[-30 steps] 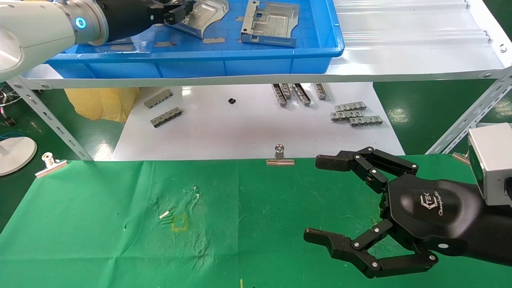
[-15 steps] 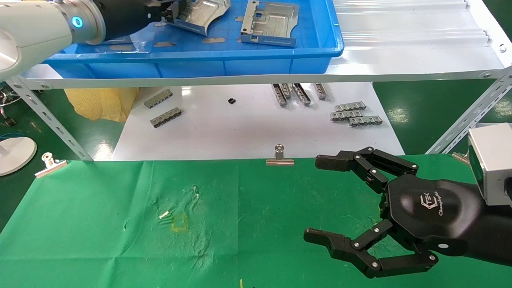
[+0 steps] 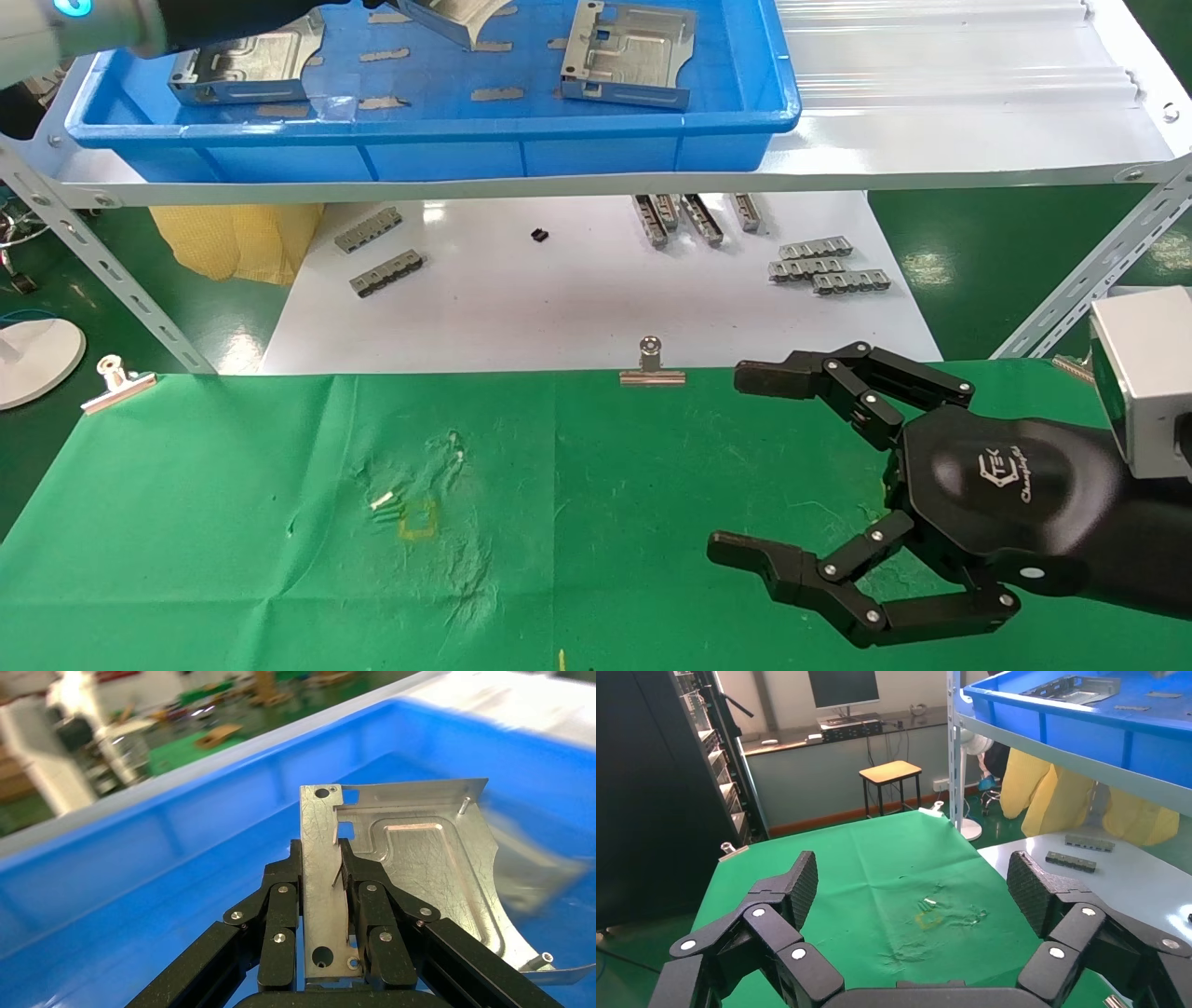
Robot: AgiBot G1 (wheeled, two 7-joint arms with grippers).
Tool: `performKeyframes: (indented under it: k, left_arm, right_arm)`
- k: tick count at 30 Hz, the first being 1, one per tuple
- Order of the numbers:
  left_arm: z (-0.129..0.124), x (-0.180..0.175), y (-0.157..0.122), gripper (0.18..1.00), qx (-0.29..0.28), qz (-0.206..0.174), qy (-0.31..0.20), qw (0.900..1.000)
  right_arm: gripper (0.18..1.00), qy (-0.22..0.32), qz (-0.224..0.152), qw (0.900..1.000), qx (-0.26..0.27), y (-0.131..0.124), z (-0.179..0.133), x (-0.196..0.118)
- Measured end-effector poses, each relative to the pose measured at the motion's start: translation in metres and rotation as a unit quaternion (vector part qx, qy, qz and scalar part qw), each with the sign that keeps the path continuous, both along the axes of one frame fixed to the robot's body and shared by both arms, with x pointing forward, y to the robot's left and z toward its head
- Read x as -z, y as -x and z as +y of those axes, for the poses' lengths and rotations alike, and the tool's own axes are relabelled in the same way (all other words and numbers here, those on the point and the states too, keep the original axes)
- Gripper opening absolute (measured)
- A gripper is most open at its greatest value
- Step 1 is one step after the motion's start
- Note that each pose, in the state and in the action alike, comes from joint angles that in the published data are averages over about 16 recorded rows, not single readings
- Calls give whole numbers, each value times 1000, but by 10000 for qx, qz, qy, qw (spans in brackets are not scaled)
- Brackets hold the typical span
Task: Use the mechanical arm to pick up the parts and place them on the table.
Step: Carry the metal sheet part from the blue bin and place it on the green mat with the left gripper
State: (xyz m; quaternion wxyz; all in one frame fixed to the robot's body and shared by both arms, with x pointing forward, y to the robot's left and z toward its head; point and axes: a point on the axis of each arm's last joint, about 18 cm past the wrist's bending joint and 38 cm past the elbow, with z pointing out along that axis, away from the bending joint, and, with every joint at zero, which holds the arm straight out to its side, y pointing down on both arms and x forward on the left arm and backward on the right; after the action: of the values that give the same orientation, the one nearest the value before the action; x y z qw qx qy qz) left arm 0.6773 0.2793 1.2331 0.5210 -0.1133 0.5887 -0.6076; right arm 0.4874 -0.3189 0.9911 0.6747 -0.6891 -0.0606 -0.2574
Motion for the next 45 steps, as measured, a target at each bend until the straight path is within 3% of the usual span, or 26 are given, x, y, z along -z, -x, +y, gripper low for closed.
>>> performKeyframes:
  k: [7, 20, 27, 36, 40, 45]
  left_arm:
    - [12, 11, 41, 274, 766, -262, -766, 9938]
    - [48, 68, 90, 274, 1443, -578, -2184, 9634]
    - [61, 134, 84, 274, 1471, -287, -2841, 9470]
    - [62, 225, 61, 273, 1555, 287, -3735, 9140]
    - [61, 248, 48, 273, 1489, 390, -4059, 9009]
    - [60, 263, 33, 274, 1356, 414, -4295, 8919]
  right_arm:
    - [1000, 0, 0, 10000, 0, 0, 0, 0]
    - [1000, 0, 0, 10000, 0, 0, 0, 0]
    - [1000, 0, 0, 10000, 0, 0, 0, 0]
    - [1000, 0, 0, 10000, 0, 0, 0, 0]
    - [1000, 0, 0, 10000, 0, 0, 0, 0]
    - [1000, 0, 0, 10000, 0, 0, 0, 0]
